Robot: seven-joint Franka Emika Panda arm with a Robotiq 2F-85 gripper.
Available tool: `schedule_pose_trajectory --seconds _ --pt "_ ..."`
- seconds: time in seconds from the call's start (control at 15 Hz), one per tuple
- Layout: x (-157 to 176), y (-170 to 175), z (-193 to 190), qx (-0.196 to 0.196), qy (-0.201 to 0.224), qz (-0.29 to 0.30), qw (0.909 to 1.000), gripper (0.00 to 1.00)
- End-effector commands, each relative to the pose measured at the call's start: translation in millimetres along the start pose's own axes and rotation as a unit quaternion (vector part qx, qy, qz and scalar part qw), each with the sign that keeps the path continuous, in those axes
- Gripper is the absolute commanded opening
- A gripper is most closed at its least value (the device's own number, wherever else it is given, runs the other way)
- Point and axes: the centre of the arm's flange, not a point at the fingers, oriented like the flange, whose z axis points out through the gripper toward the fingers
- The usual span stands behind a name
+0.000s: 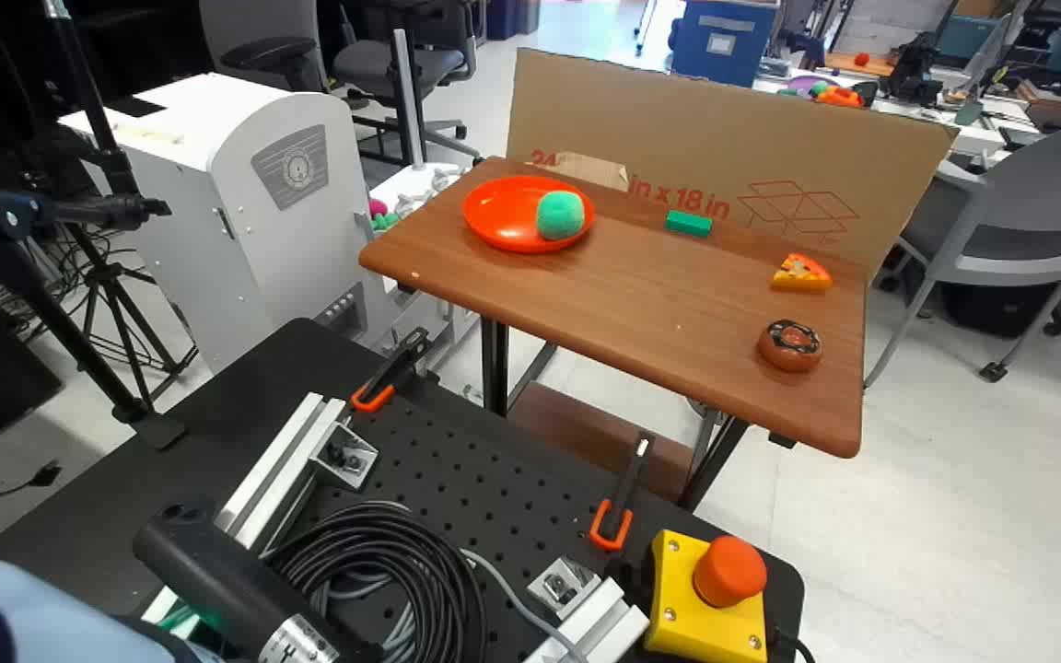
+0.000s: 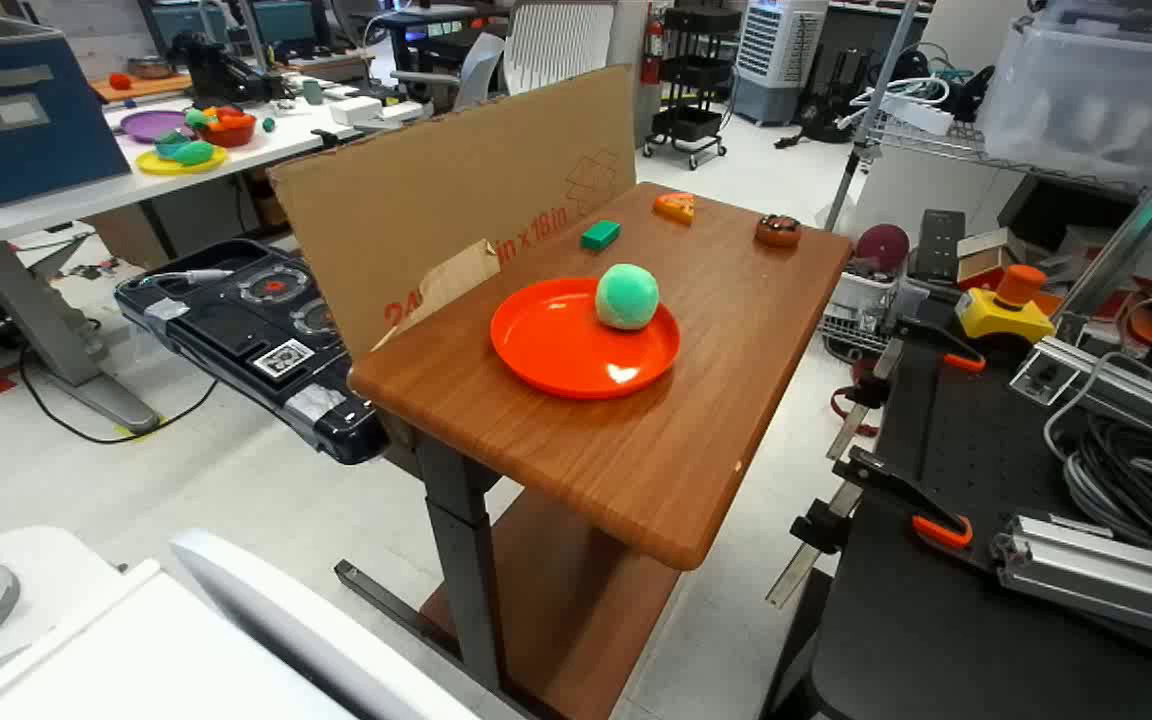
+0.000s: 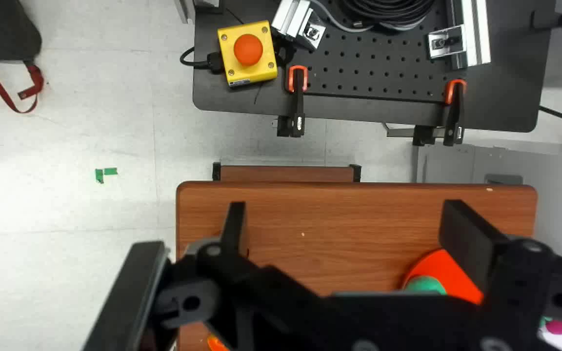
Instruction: Move the donut to the left
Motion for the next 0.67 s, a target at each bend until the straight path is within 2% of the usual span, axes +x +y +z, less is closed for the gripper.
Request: schedule_pose_trajectory --seconds 0.0,0.47,0.6 --pt "0.0 0.0 -0.1 0.0 0.0 0.0 1.0 1.0" --pt "0.0 0.0 -0.1 0.0 0.0 0.0 1.0 1.0" --pt "10.6 5.8 8.7 -0.007 0.003 0.012 0.9999 1.0"
